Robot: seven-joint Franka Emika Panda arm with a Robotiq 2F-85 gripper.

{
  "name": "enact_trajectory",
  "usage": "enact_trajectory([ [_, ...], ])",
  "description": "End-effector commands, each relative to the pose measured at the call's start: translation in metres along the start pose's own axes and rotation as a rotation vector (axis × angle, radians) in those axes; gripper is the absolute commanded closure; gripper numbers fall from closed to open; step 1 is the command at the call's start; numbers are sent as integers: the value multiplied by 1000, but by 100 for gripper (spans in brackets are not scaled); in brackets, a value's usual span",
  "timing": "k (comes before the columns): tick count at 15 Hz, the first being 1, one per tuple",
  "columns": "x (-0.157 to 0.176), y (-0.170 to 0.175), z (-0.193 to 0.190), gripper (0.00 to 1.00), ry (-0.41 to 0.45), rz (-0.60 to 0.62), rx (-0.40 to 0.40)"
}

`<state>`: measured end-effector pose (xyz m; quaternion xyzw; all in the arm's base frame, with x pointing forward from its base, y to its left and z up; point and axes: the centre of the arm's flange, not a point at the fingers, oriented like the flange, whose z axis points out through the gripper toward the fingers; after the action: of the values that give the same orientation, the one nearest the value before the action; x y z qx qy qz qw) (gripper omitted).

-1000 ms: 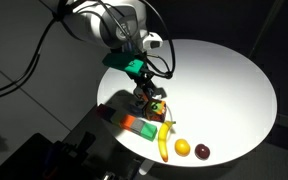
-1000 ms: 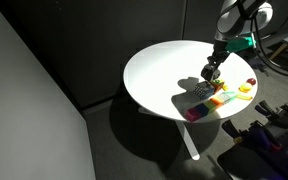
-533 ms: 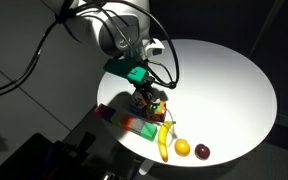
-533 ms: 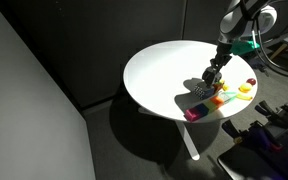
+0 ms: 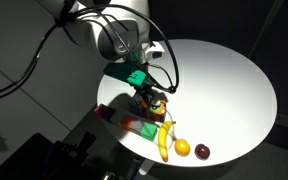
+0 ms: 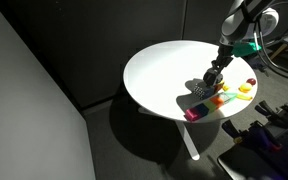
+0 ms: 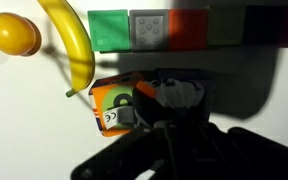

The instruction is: Pick up the soft block with number one on it and stack it on top of the two soft blocks to the right

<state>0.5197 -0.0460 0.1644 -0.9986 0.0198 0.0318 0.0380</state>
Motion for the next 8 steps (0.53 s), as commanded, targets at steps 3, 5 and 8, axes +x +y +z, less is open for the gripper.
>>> enact_trajectory([
  [3,-4,10,-2,87,34,-10,-19],
  [5,-5,12,0,84,34,-7,-20],
  [8,-7,15,2,83,32,-5,-22],
])
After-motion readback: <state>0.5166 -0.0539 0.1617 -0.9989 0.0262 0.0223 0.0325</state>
